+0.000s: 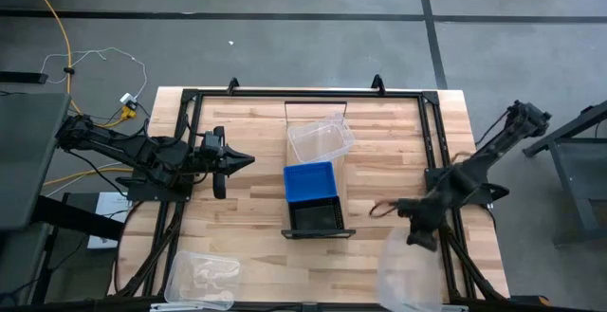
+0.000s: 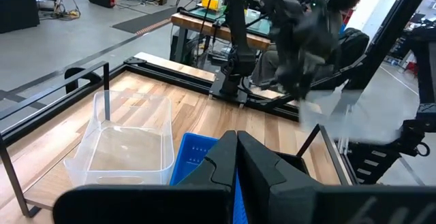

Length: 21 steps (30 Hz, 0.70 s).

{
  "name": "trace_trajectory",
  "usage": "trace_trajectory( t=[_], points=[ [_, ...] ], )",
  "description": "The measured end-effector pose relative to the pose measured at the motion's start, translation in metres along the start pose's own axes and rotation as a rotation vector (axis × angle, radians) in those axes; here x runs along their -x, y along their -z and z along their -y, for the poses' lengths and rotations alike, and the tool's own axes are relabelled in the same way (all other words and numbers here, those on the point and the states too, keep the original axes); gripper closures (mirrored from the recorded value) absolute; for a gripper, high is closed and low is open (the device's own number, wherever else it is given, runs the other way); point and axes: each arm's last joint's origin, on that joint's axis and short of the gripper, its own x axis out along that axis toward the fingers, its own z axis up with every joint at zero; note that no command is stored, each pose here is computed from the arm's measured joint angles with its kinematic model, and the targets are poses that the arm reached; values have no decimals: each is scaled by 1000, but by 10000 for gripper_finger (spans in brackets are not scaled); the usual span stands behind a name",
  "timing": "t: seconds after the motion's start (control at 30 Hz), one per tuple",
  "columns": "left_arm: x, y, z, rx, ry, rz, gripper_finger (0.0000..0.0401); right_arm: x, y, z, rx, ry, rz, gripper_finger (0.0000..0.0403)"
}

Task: Stack baskets on shelf by color
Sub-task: Stack the right transparent bin on top of the other transparent bin on the shelf

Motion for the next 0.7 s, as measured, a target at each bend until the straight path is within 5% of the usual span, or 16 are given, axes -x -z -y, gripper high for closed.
trace_trajectory(
  t=[0.17, 0.3, 0.47, 0.7],
  points=[
    [0, 0, 0, -2, -2, -4, 401, 41, -11, -17, -48, -327, 267, 402],
    [0, 1, -1, -7, -6, -14, 401, 67, -31, -18, -79, -382, 678, 402],
    [0, 1, -1, -7, -9, -13, 401, 89, -61, -12, -89, -279, 977, 403],
    [0, 1, -1, -6, -32, -5, 401, 129, -113, -13, -168, 145, 949, 403]
  ],
)
